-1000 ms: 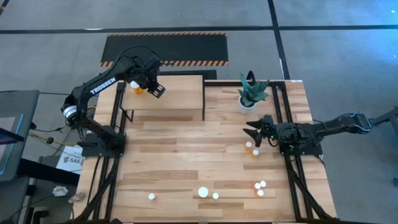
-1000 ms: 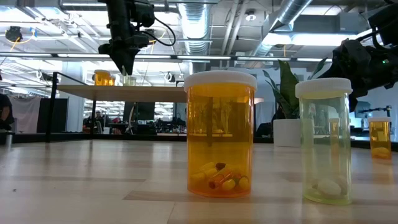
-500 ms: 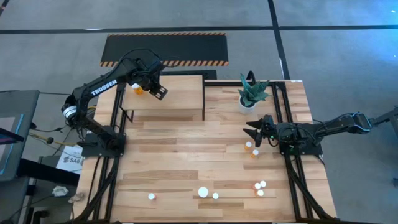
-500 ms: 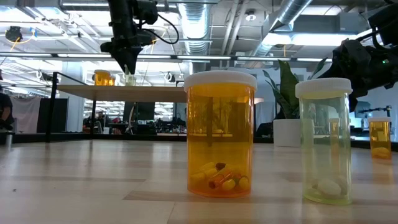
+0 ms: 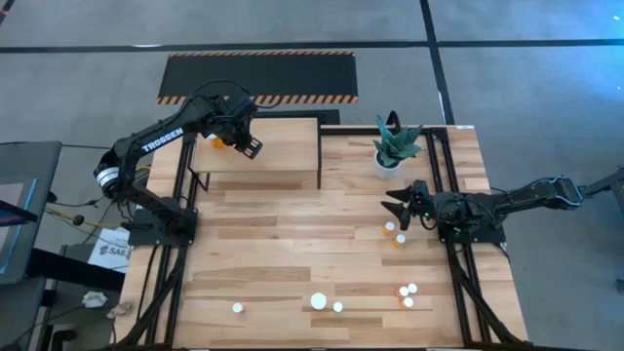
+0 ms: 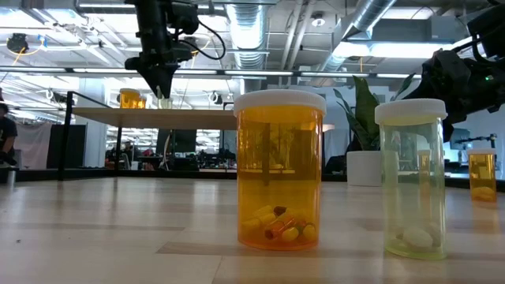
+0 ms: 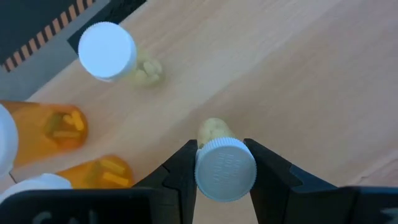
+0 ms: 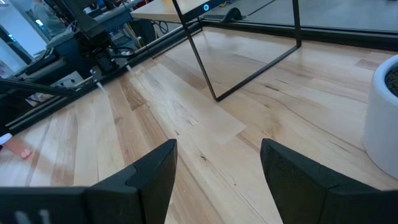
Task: Pick and place medicine bottles onto shelf by color
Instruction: Put the left yellow pill bottle on the shelf aligned with the other yellow pill bottle
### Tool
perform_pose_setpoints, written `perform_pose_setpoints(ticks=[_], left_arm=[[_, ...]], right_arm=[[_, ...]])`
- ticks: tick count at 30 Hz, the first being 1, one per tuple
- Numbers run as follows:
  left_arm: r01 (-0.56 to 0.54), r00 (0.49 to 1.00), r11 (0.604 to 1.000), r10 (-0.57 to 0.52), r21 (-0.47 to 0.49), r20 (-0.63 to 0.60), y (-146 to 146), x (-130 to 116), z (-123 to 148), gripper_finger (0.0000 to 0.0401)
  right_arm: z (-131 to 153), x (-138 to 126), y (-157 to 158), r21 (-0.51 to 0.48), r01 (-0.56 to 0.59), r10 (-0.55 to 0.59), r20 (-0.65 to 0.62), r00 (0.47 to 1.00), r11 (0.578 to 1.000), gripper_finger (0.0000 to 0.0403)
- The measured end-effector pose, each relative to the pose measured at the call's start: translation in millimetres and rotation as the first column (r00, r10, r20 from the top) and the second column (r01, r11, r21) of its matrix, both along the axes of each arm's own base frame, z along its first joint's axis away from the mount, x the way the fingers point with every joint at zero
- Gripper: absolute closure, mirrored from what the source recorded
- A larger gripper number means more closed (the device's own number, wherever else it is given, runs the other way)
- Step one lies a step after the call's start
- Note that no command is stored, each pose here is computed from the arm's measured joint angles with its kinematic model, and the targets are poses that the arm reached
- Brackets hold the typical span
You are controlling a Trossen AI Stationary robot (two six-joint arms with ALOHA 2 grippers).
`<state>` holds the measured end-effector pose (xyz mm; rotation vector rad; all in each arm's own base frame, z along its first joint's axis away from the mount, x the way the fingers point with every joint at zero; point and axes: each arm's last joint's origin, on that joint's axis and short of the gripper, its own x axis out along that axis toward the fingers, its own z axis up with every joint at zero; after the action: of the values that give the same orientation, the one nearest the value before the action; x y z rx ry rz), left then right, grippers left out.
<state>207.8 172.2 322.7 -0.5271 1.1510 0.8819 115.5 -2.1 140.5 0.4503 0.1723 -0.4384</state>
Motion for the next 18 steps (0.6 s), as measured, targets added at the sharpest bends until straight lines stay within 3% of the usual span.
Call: perform_pose_setpoints(ticks=[18], left_arm=[[-0.004, 1.000, 1.000, 0.003, 0.012, 0.013, 14.3, -11.9, 2.0, 0.0300]], right_arm=[[0.0, 0.0, 0.0, 0.000, 0.000, 0.000, 0.000, 1.000, 1.000, 0.0147]])
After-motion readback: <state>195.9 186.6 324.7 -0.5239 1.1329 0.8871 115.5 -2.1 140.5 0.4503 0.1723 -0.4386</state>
